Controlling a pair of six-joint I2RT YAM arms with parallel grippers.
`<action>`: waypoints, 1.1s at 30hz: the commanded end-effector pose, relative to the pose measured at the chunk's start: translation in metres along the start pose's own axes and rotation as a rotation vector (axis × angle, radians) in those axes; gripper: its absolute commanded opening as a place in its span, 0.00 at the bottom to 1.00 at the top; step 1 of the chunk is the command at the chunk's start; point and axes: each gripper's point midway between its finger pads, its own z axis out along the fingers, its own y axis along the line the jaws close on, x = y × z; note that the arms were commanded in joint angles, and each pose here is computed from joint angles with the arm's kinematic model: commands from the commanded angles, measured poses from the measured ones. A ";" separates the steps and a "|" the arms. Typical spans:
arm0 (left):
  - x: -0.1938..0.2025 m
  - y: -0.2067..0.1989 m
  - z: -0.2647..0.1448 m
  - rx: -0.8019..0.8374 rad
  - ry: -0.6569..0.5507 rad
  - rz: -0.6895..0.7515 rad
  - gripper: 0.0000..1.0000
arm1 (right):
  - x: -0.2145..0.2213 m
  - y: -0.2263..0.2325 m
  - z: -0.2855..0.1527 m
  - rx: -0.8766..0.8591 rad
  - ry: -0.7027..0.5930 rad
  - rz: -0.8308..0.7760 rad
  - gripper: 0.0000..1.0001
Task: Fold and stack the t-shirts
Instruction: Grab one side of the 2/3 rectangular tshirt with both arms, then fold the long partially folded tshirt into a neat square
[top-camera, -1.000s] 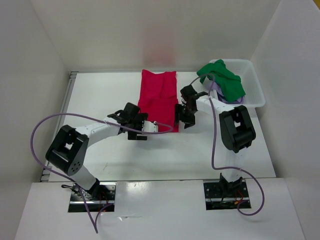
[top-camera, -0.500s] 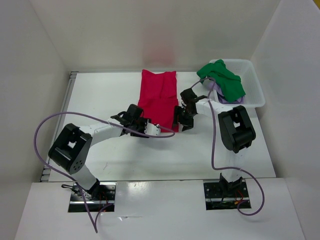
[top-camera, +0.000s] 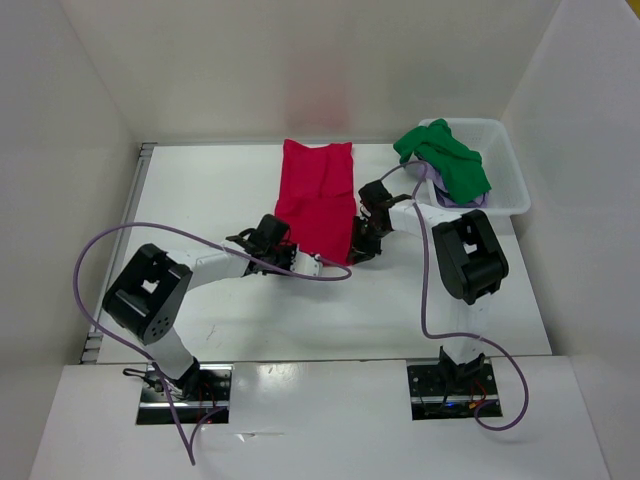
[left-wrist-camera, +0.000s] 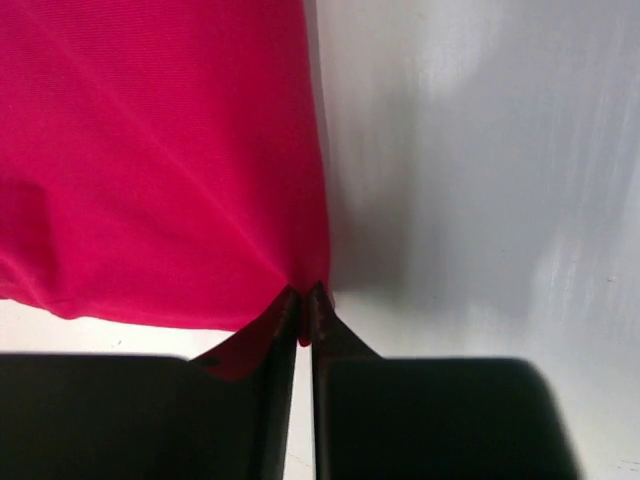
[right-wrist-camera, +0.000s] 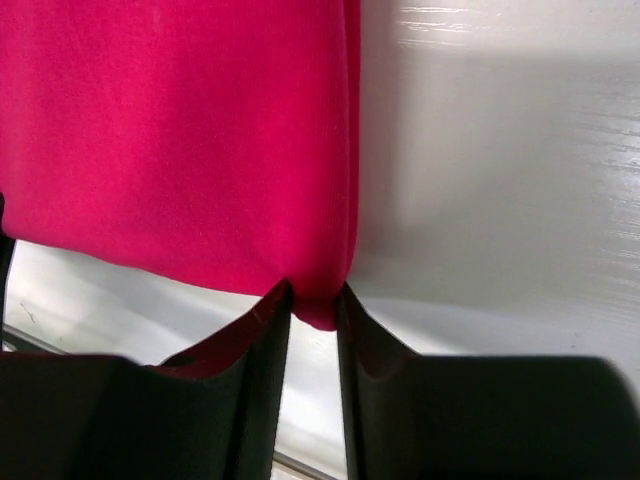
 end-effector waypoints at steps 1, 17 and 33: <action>0.000 -0.009 0.005 0.019 -0.005 -0.027 0.09 | 0.002 0.002 0.007 -0.008 0.001 -0.005 0.26; -0.020 -0.080 -0.063 0.310 0.042 -0.136 0.00 | 0.084 0.005 -0.048 0.024 0.141 -0.128 0.00; -0.089 -0.071 -0.186 0.332 -0.116 -0.306 0.00 | 0.168 0.055 -0.166 -0.152 0.180 -0.122 0.00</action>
